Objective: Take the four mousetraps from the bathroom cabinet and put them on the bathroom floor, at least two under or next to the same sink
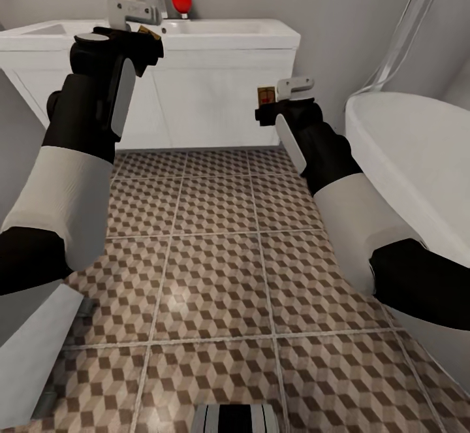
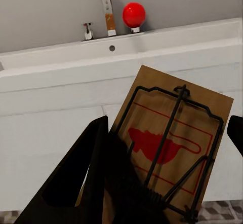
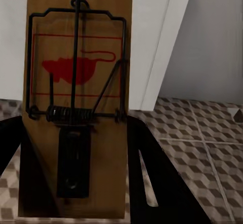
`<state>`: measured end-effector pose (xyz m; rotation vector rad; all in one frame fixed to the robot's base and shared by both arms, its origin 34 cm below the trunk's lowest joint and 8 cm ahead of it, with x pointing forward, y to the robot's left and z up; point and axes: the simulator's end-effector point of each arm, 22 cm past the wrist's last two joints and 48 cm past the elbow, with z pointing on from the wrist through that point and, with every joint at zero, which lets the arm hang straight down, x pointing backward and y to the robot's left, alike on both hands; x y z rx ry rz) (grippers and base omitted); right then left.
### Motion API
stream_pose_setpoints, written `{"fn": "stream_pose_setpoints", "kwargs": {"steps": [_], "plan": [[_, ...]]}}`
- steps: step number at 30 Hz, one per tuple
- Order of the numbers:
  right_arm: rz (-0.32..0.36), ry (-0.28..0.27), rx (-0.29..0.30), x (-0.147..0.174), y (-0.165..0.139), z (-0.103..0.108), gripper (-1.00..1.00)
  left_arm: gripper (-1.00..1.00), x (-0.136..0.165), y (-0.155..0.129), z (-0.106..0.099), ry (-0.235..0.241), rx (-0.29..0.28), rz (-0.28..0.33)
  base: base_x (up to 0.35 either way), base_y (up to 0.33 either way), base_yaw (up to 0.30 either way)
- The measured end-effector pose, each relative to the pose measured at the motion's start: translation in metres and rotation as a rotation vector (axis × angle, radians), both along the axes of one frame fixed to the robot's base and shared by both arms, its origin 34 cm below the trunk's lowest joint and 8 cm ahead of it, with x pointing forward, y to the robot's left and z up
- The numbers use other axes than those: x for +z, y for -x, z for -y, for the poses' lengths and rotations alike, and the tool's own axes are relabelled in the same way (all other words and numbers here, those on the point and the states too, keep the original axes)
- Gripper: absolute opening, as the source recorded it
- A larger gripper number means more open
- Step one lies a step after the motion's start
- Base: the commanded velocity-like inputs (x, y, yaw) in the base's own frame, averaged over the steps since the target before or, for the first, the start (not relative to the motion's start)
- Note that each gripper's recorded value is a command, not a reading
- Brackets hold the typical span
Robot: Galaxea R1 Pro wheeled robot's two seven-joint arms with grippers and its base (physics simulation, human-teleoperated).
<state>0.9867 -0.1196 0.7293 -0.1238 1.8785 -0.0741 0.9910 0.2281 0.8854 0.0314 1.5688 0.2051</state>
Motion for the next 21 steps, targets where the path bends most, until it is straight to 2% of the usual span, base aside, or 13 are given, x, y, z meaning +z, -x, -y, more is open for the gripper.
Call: {"fn": "stream_pose_setpoints", "kwargs": {"steps": [21], "plan": [[-0.077, 0.000, -0.001, -0.074, -0.019, 0.000, -1.00, -1.00, -0.085, -0.031, -0.002, 0.000, 0.007, -0.095, 0.000, 0.000, 0.000]]}}
